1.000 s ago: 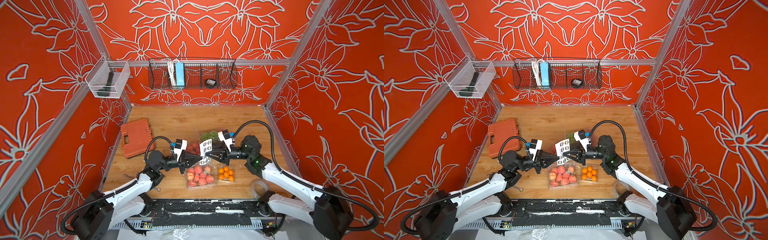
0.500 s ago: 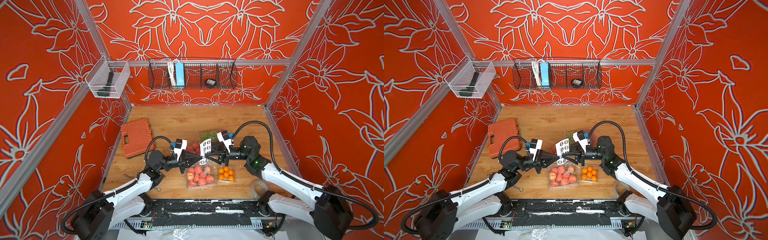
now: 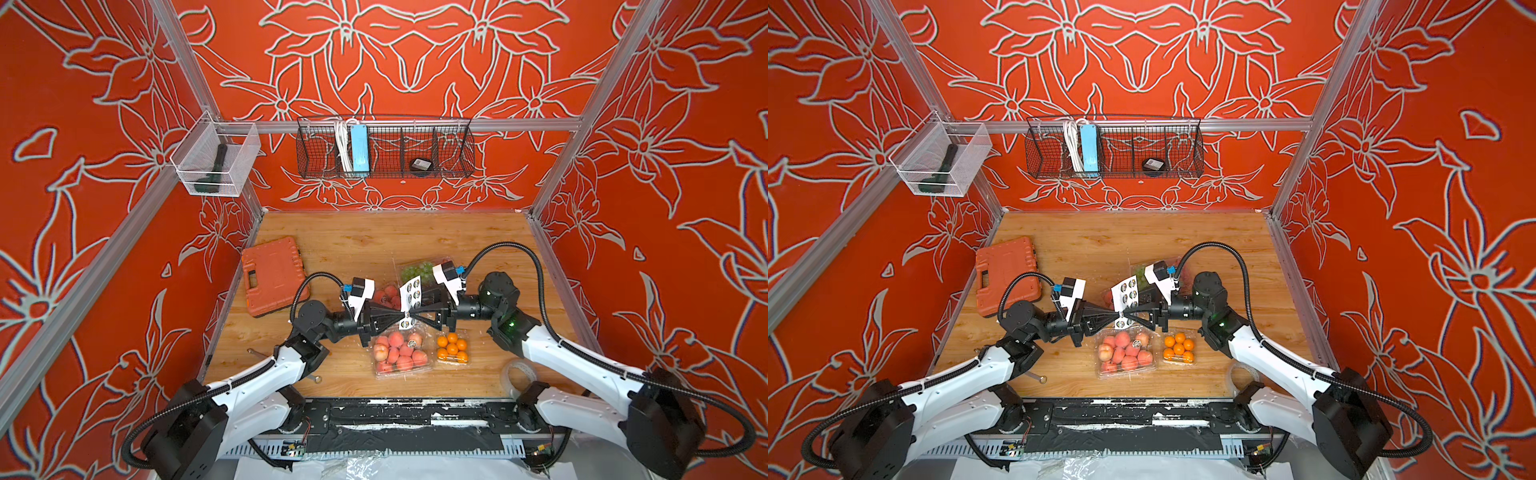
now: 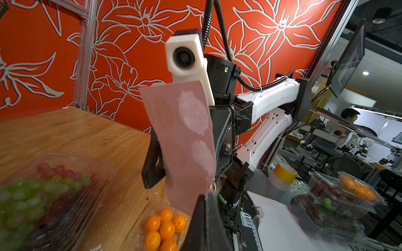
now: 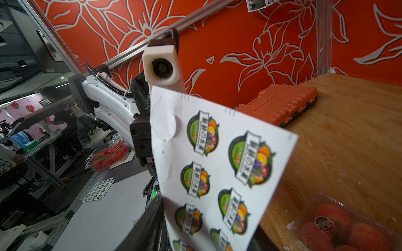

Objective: Label fruit boxes
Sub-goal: Adjust the label sticker.

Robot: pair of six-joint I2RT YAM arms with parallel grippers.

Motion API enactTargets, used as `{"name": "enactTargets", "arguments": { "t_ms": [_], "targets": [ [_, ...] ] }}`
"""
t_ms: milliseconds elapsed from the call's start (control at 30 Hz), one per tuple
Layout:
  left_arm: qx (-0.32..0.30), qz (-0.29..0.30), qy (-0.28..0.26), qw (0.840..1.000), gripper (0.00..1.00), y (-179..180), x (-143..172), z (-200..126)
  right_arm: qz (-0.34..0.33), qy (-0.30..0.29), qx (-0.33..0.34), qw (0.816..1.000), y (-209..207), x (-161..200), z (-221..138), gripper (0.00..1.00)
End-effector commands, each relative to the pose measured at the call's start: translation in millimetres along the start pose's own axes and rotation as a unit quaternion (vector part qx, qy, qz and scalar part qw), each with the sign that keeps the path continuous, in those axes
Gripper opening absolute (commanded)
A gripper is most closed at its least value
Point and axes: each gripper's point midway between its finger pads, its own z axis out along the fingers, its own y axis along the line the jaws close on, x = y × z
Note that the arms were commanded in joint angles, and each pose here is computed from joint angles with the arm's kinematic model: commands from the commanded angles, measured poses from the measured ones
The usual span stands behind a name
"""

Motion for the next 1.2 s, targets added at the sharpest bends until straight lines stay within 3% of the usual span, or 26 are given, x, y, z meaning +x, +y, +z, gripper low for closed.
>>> {"name": "enactTargets", "arguments": {
  "t_ms": [0, 467, 567, 733, 1067, 1167],
  "targets": [
    [0.003, 0.014, -0.015, 1.0, 0.0, -1, -15, 2, -0.012, 0.004, 0.002, 1.0, -1, 4, 3, 0.53],
    [-0.018, 0.013, -0.014, 1.0, 0.0, 6, -13, 2, -0.019, 0.006, 0.03, 0.999, -6, 5, 1, 0.57],
    [-0.039, 0.008, -0.019, 0.999, 0.0, 13, -14, 1, -0.024, 0.001, 0.088, 0.996, -16, 6, -10, 0.6],
    [-0.129, -0.003, -0.031, 0.991, 0.0, 45, -19, -3, -0.031, 0.0, 0.242, 0.97, -46, 7, -40, 0.65],
    [-0.128, -0.006, -0.026, 0.991, 0.0, 49, -16, -1, -0.08, 0.011, 0.212, 0.974, -19, -11, -3, 0.44],
    [-0.13, -0.005, -0.025, 0.991, 0.0, 49, -14, -2, -0.082, 0.009, 0.242, 0.967, -28, -14, -9, 0.4]
  ]
}}
